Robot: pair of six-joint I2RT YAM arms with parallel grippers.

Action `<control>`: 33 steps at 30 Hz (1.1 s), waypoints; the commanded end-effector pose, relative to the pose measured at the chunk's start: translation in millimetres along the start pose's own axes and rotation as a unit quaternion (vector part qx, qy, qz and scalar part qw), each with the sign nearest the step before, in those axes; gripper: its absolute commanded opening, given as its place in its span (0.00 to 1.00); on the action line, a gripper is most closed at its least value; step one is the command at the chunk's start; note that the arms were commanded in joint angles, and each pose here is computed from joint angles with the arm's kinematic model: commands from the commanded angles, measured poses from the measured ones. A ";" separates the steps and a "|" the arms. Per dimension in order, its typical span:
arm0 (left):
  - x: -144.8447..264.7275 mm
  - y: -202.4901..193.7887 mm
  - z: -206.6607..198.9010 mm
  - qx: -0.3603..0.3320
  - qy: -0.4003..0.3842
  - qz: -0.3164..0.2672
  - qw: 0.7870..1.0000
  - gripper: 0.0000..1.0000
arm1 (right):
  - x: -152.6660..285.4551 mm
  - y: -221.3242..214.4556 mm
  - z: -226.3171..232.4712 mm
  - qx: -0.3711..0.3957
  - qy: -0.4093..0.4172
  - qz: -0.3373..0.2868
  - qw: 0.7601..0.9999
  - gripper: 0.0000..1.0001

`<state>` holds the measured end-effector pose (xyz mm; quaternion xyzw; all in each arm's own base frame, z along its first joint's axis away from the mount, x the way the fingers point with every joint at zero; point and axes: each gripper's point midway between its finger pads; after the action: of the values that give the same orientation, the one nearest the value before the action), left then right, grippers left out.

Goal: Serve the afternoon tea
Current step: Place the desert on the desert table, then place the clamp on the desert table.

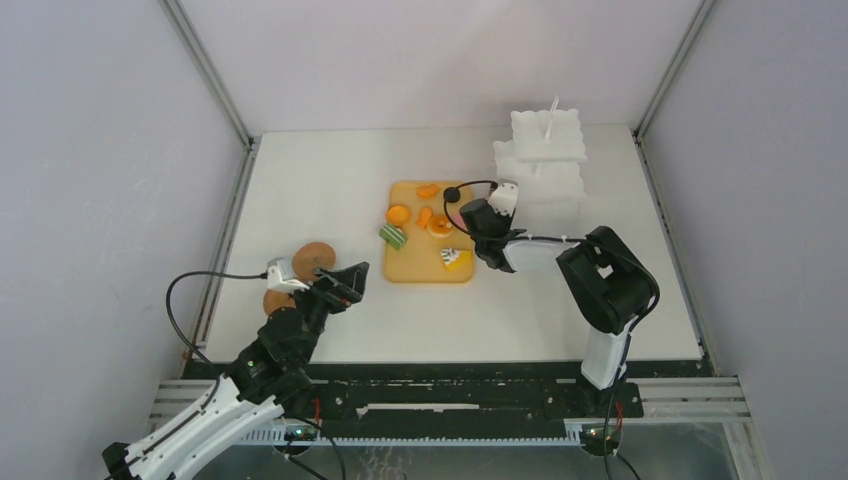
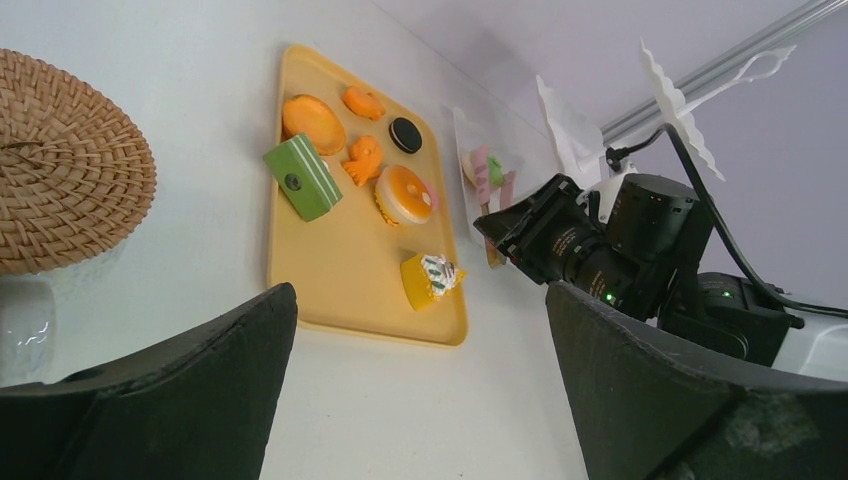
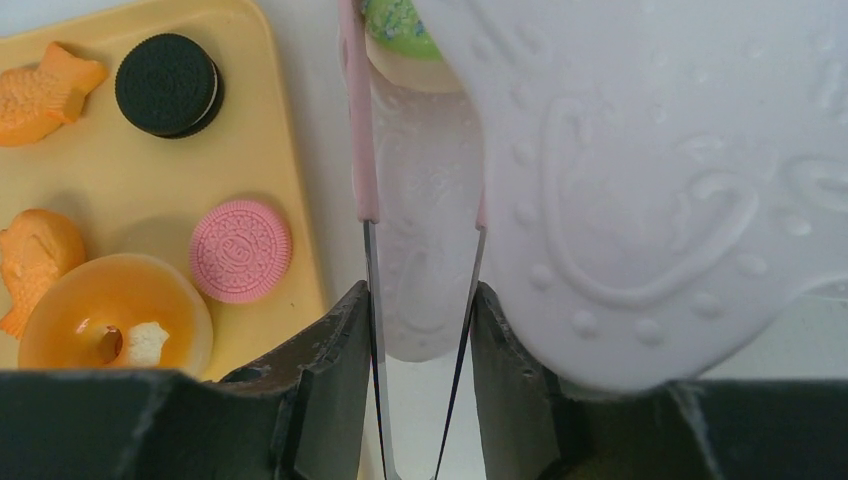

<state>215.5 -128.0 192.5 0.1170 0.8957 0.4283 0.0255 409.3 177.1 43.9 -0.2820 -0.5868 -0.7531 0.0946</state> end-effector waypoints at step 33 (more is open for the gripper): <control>4.3 9.1 -3.0 0.006 -0.008 -0.010 1.000 0.98 | 22.9 3.8 4.7 -0.011 0.006 -0.010 1.000 0.54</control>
<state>212.6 -125.2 193.1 0.1169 0.8968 0.4259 0.0271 393.4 181.6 40.4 -0.2889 -0.5914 -0.7456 0.1048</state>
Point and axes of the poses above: each gripper's point midway between its finger pads, its own x axis back along the fingers, its own z axis along the line the jaws close on, y = z × x, and after that the axes turned 6 degrees about -x, right-handed
